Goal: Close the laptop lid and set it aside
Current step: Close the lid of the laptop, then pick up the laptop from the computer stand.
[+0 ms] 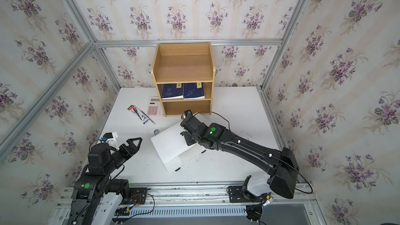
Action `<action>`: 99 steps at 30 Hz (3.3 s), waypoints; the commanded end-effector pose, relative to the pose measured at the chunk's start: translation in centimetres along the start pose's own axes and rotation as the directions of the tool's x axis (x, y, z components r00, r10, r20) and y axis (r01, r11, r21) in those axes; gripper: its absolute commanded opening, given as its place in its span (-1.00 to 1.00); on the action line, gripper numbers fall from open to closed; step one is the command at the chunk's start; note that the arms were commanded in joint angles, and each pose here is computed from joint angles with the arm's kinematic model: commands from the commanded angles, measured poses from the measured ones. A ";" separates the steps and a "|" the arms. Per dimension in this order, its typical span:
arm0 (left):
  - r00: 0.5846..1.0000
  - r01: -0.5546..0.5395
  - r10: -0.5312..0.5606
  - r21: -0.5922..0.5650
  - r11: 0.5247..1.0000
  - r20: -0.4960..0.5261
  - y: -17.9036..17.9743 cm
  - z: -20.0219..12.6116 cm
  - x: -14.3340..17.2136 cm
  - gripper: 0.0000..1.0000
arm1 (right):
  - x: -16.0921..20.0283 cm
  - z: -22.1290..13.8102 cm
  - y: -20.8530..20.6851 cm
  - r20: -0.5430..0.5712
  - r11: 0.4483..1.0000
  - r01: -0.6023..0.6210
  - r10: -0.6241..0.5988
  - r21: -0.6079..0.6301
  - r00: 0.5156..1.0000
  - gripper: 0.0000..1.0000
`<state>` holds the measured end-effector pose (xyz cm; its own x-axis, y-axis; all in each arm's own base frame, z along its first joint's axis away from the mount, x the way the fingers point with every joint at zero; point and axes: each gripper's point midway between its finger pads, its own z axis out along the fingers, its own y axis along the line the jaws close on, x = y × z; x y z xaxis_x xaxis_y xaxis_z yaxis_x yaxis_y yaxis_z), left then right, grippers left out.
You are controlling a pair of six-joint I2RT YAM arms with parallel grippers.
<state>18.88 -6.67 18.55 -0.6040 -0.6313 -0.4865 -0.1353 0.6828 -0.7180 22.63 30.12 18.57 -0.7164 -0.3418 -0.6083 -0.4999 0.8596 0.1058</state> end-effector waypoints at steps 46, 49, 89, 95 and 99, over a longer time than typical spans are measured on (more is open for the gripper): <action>0.946 -0.135 0.218 0.322 0.937 -0.238 1.1 8.3 10.8 0.61 | 2.7 1.7 -5.0 0.404 0.980 -0.187 0.195 -0.059 0.894 -0.50; 0.941 -0.126 0.216 0.325 0.937 -0.259 1.0 8.6 11.3 0.49 | 2.8 1.7 -9.0 0.404 0.962 -0.271 0.232 0.043 0.885 -0.50; 0.926 -0.166 0.292 0.433 0.886 -0.241 -4.1 6.7 10.8 -0.12 | 7.2 11.8 -15.4 0.130 0.901 -0.422 0.409 0.099 0.903 -0.53; 0.924 -0.181 0.304 0.433 0.883 -0.231 -4.3 7.1 10.8 -0.12 | 7.9 11.9 -15.0 0.112 0.895 -0.440 0.431 0.075 0.895 -0.54; 0.925 -0.190 0.310 0.436 0.880 -0.221 -4.8 7.4 10.5 -0.14 | 8.2 11.9 -14.7 0.104 0.890 -0.451 0.444 0.060 0.890 -0.54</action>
<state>18.07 -18.79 10.95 -0.8217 -0.2766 -0.4983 0.2660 0.5871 -0.7646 30.76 17.99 2.86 -0.7805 0.1109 -0.6153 -0.0676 0.9634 0.2594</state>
